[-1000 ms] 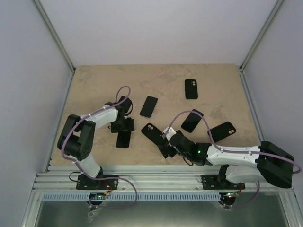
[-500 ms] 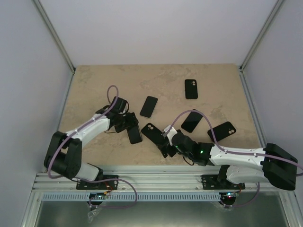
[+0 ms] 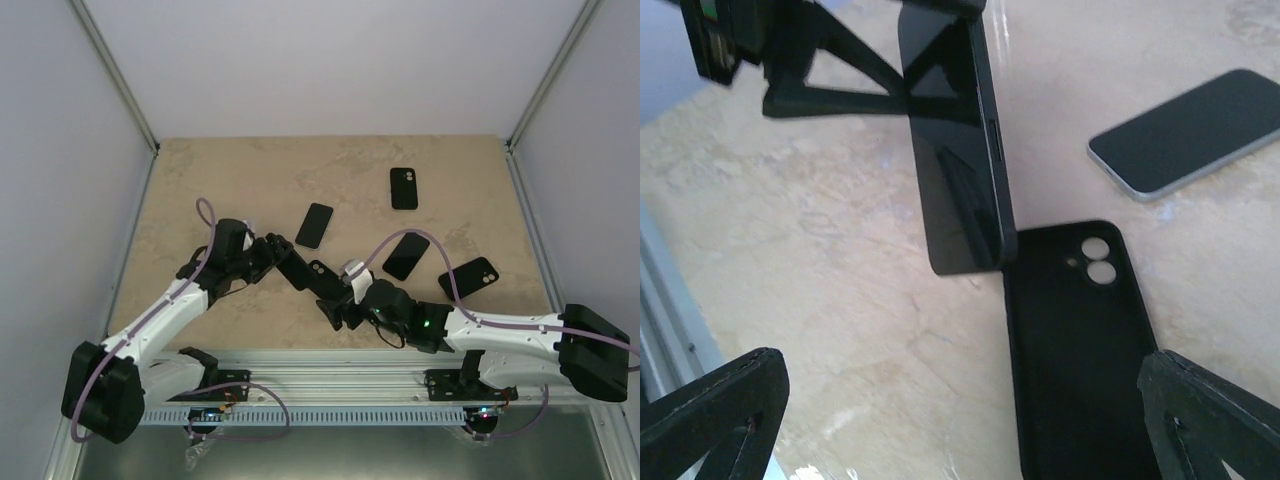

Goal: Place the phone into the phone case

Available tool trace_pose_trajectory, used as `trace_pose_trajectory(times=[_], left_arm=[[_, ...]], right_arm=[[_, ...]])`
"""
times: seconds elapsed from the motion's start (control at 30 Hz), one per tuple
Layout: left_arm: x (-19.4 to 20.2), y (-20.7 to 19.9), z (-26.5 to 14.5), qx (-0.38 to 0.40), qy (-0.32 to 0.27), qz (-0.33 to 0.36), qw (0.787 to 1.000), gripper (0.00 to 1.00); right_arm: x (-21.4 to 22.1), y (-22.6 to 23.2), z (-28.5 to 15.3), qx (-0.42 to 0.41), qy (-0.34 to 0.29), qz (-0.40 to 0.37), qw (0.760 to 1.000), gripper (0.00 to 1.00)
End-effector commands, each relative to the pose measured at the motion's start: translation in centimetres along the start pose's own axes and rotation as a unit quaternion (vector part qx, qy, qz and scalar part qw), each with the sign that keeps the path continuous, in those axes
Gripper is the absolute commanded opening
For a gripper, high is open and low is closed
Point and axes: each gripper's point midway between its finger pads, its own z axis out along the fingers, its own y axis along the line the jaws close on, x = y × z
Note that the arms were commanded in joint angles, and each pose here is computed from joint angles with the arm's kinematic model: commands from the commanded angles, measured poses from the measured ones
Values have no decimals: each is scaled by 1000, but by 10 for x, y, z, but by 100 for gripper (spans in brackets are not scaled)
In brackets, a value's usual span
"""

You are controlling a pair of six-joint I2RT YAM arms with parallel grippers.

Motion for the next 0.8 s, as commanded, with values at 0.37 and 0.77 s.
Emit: trace_pose_trajectory(times=[0.37,0.77], left_arm=[[13,-64,-48,224,-4,-64,972,38],[30,-81,-63,270,25,-73,960,39]], right_arm=[[-56,24,-30,-96,-168,73,978,91],[-68,26,-21,-108,-205,37,972,56]])
